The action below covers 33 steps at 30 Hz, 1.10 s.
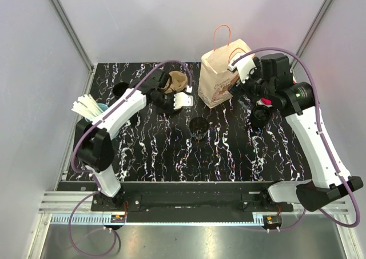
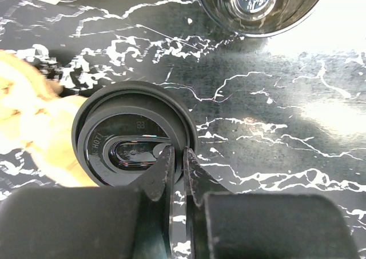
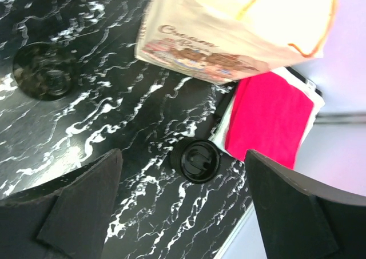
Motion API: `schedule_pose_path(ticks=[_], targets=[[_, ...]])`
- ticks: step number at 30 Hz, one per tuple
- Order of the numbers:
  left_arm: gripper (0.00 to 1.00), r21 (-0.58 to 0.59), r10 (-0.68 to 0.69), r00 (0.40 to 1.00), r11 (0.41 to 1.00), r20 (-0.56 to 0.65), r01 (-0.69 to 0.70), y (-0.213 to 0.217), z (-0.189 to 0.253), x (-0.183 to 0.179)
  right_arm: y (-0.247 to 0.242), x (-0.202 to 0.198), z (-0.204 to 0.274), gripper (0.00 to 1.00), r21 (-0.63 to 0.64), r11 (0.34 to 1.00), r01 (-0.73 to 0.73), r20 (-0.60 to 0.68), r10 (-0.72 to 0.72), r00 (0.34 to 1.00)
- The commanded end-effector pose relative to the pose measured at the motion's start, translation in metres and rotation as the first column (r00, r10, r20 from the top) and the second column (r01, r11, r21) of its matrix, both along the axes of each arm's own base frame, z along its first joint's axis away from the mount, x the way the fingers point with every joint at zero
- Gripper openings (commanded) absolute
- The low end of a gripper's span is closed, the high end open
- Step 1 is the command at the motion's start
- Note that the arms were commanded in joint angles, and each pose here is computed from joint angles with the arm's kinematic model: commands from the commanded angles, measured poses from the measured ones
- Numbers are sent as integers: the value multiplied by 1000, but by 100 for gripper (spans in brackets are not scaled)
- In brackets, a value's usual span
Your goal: Pack the takeout coffee
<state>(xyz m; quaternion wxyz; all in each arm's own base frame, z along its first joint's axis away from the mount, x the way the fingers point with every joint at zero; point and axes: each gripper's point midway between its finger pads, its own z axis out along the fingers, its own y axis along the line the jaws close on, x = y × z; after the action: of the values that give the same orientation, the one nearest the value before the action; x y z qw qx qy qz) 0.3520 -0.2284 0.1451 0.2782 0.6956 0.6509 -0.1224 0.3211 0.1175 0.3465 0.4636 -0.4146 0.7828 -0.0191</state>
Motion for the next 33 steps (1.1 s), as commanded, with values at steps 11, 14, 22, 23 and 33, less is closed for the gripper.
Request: schedule_pose_path(ticks=[11,14,22,23,33], targets=[[6,-28,-158,986,987,56,160,-80,54,-40,-38,12,8,100,28,986,166,63,-168,984],[6,-17,-198,980,980,32,199,-98,50,-49,-47,10,5,100,25,981,191,68,-192,979],[5,49,-234,972,971,-18,234,-112,27,-61,-57,-3,2,100,27,977,210,77,-212,974],[5,59,-236,971,970,-27,237,-113,23,-61,-58,-5,3,100,33,976,213,81,-215,973],[4,72,-258,961,961,-94,265,-120,9,-75,-63,-8,3,100,37,974,226,88,-228,970]])
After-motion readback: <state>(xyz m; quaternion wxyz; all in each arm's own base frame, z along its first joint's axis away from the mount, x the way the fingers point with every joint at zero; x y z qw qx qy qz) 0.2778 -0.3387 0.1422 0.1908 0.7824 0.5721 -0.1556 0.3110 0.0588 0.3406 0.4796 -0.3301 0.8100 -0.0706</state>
